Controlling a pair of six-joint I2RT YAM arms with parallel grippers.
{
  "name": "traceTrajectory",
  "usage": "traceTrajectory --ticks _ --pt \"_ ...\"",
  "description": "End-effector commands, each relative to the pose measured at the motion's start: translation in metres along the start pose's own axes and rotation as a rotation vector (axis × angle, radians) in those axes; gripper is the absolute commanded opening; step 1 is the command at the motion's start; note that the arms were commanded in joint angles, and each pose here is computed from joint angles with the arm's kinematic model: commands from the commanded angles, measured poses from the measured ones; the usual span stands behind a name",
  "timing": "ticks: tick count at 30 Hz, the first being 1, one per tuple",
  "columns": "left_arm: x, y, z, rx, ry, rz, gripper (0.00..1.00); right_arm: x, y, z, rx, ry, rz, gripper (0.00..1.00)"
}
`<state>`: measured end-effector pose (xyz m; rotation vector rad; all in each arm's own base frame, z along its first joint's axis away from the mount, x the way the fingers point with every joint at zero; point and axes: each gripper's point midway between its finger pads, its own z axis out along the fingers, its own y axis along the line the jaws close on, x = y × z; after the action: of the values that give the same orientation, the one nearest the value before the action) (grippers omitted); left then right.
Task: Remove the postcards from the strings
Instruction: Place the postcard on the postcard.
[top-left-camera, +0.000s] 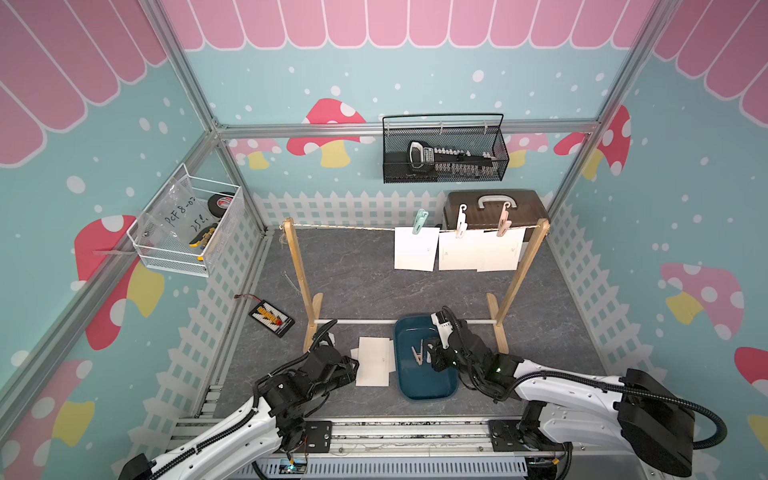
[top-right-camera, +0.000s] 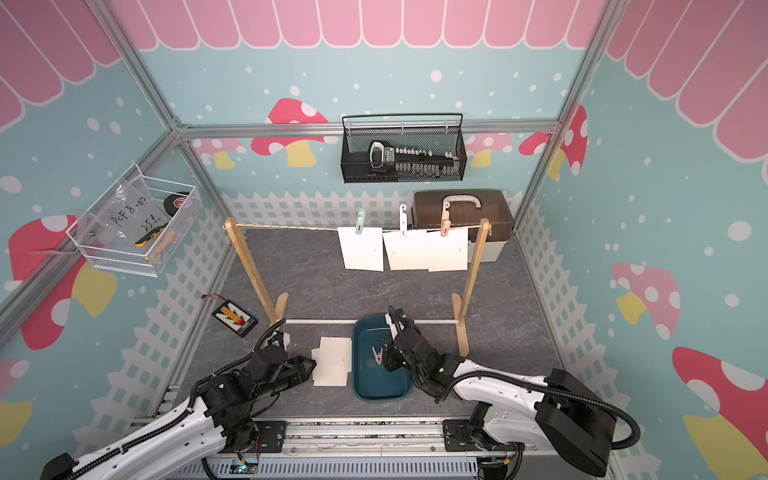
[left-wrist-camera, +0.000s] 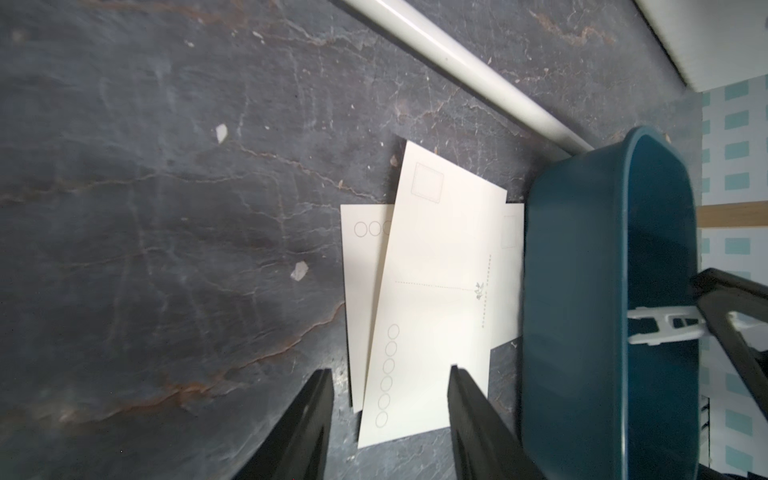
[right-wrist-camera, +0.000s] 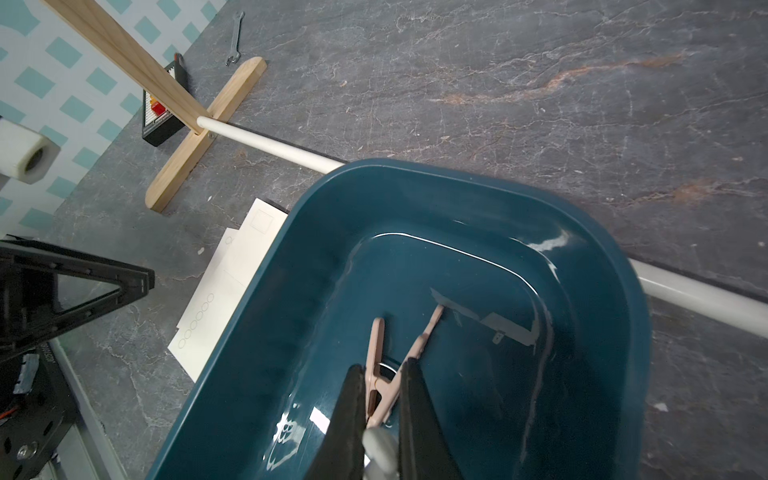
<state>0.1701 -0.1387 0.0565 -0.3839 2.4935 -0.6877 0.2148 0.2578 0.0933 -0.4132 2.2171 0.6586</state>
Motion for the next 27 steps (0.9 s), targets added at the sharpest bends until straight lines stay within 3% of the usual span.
traceTrajectory --ticks 1,6,11,14,19,24,27 --pt "-0.024 -0.017 -0.012 0.024 -0.092 0.038 0.5 0.007 -0.007 0.004 0.028 -0.004 0.019 0.09" --pt "-0.043 -0.037 -0.026 0.088 -0.169 0.063 0.5 0.015 -0.013 0.009 0.043 0.009 0.043 0.16" --pt "-0.054 -0.055 -0.036 0.139 -0.205 0.099 0.5 0.017 -0.01 0.01 0.034 0.025 0.032 0.42" --pt "-0.062 -0.078 -0.045 0.21 -0.224 0.143 0.52 0.008 -0.006 0.003 0.025 0.015 0.018 0.5" --pt "-0.084 -0.114 -0.073 0.32 -0.327 0.264 0.72 -0.029 0.014 -0.03 -0.026 -0.03 -0.088 0.57" --pt "-0.111 -0.15 -0.112 0.441 -0.488 0.366 0.8 -0.085 0.033 -0.088 -0.061 -0.146 -0.201 0.58" --pt "-0.116 -0.165 -0.125 0.504 -0.528 0.395 0.85 -0.119 0.038 -0.125 -0.039 -0.221 -0.261 0.57"
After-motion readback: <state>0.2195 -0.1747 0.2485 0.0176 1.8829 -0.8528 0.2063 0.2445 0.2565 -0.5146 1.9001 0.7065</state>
